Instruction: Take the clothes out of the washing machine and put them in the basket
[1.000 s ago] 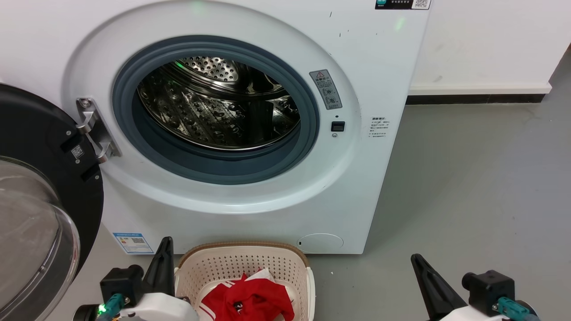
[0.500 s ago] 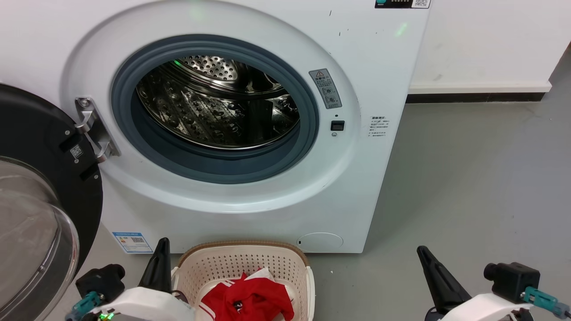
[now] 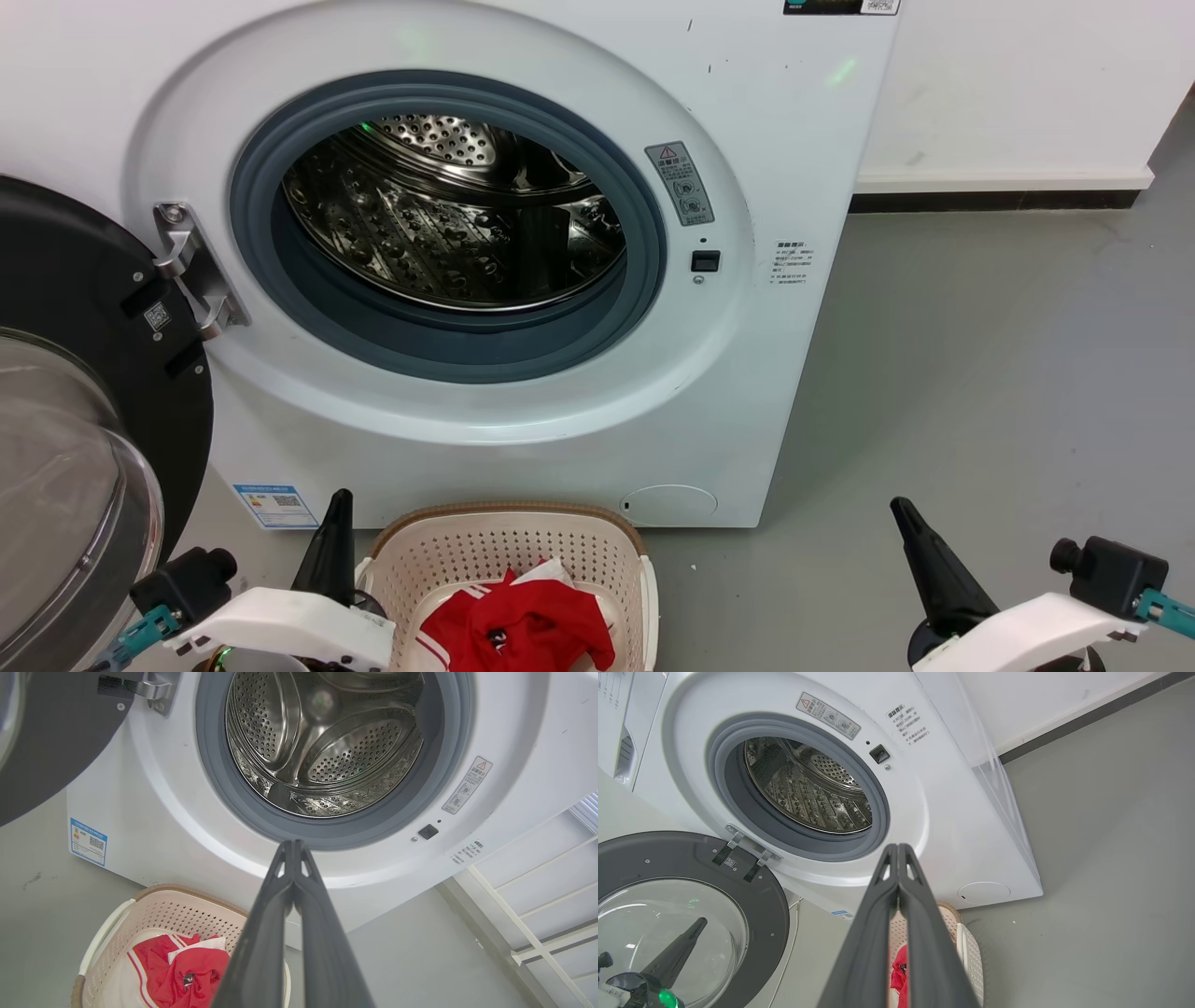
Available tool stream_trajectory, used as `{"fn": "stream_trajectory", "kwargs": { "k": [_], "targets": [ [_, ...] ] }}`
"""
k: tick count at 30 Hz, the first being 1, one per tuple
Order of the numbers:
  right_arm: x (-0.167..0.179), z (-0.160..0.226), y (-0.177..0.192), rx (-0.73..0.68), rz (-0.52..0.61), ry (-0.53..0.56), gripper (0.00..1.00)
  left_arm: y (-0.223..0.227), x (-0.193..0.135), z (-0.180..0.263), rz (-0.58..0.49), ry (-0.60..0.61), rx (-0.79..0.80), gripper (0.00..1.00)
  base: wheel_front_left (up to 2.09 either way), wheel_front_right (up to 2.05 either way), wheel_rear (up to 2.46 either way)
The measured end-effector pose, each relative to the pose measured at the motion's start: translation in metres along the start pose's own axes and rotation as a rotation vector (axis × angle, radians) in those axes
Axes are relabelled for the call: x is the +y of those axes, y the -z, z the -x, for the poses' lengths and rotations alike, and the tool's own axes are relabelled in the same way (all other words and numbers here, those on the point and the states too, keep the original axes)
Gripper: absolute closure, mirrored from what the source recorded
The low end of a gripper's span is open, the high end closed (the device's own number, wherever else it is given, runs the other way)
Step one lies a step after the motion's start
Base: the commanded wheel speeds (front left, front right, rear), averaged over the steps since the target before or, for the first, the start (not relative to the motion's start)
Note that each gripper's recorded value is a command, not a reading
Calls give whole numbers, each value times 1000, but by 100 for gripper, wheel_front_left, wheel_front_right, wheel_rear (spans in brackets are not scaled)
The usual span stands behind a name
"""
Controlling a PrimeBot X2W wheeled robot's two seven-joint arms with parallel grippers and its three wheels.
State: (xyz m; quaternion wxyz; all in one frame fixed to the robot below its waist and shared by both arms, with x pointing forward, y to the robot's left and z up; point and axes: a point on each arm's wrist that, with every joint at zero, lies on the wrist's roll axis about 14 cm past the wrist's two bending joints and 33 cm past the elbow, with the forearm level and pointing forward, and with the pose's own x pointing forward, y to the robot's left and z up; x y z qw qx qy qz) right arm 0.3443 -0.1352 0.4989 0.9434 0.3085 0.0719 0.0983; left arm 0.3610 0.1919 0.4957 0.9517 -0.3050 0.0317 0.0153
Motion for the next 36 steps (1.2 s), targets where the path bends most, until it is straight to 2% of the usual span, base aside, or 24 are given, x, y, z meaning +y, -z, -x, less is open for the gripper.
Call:
{"fn": "stream_trajectory", "kwargs": {
  "k": [15, 36],
  "targets": [
    [-11, -6, -9, -40, -206, 17, 100, 1, 3, -5, 216, -7, 10, 100, 0, 0, 0],
    [-23, -15, -24, -102, -449, 30, 100, -3, 2, -13, 465, 6, 7, 100, 0, 0, 0]
  ]
}}
